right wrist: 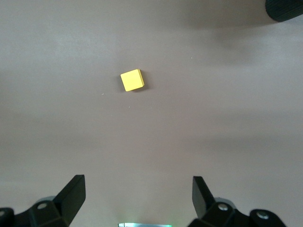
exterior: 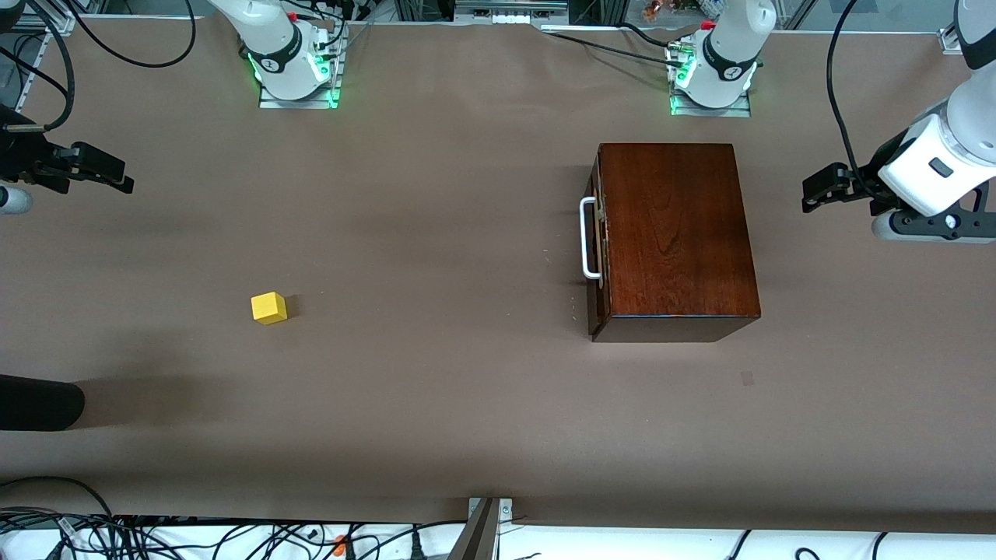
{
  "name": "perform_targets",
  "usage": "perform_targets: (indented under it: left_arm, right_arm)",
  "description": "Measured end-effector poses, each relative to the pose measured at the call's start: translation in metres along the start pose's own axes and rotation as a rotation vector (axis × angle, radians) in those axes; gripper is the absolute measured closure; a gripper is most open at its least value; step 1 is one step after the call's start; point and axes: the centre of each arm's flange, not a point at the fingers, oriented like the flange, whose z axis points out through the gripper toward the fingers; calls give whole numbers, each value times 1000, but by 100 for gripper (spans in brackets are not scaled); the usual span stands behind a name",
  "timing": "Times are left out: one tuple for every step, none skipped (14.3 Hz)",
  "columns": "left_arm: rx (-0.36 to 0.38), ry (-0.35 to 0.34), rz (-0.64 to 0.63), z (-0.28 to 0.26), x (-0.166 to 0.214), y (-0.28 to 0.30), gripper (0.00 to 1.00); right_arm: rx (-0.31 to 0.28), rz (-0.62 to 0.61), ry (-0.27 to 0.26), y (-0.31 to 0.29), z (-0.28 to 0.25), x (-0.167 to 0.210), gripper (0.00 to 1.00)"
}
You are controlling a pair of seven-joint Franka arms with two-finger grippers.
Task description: Open drawer, take yellow block, close drawer
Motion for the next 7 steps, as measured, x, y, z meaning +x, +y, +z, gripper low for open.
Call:
perform_targets:
  left_arm:
    - [0, 1, 0, 1, -3, 0, 0]
    - [0, 3, 0, 0, -5, 0, 0]
    - [0, 5, 0, 0, -5, 0, 0]
    - [0, 6, 0, 0, -6, 0, 0]
    - [0, 7, 0, 0, -6, 0, 0]
    - [-1, 8, 0, 0, -6, 0, 0]
    - [-1, 9, 0, 0, -6, 0, 0]
  right_arm:
    - [0, 0, 0, 0, 0, 0, 0]
    - [0, 0, 0, 0, 0, 0, 0]
    - [0, 0, 0, 0, 0, 0, 0]
    - [0, 0, 0, 0, 0, 0, 0]
    - [0, 0, 0, 0, 0, 0, 0]
    - [0, 0, -1, 0, 0, 0, 0]
    - [0, 0, -1, 0, 0, 0, 0]
